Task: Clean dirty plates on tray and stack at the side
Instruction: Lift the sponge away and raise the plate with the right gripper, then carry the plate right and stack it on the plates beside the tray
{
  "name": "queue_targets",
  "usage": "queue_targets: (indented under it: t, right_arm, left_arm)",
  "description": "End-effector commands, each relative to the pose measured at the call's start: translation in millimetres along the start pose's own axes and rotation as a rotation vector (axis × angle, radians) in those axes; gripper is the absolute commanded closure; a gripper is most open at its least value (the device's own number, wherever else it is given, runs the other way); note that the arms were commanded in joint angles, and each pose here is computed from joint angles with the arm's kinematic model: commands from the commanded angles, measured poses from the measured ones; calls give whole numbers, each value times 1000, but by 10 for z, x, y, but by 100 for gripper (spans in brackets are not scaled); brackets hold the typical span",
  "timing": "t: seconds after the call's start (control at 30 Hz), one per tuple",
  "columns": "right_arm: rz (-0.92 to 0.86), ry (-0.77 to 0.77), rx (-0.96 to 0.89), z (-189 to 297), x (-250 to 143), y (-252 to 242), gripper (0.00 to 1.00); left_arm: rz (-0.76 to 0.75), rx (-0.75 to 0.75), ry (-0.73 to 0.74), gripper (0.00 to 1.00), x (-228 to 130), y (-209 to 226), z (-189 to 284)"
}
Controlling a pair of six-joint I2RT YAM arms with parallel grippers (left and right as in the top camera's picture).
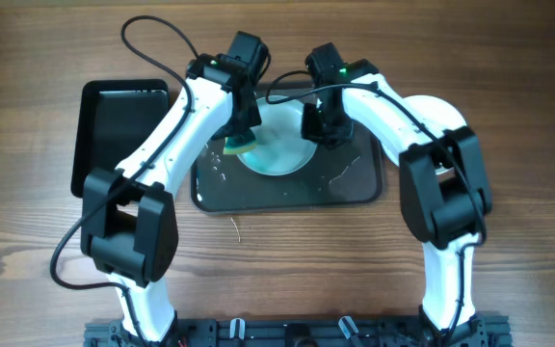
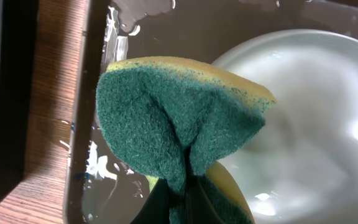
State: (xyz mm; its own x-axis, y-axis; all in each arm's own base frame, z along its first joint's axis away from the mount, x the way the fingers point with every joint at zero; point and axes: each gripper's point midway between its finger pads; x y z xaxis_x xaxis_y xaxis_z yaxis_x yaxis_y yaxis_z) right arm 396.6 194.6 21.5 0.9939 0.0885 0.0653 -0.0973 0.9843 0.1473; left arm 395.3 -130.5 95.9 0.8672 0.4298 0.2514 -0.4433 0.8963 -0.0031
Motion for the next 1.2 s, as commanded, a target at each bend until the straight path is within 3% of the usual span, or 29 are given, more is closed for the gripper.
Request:
queue_targets:
  t: [0.0,0.37,0.8,1.17]
  right_arm:
    - [34,-161,-191,583,169,-329,96]
    - [71,-448,-638,1778,190,-712,96]
    - [227,-700,-1135,2639,-175,-286,96]
    - [256,-775,-1192,2771,-253,-125,96]
  left_arm:
    - [23,2,-1,96,137,96,-23]
    - [34,-7,-13,96,209,113,-34]
    - [34,-7,-13,96,209,113,-34]
    - [33,-2,-8,96,196,126,-34]
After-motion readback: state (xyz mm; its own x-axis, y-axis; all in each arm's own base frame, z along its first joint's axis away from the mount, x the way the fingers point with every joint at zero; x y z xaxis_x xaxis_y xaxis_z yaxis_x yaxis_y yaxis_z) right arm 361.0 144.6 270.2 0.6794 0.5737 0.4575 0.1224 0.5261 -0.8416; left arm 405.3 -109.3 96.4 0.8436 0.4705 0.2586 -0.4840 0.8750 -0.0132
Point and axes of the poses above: each gripper's point midway between its finger pads, its own z axis back along the fingers, its own y axis along the line the jaws close on, x = y × z, and after that the axes turned 11 degrees about z, right-handed
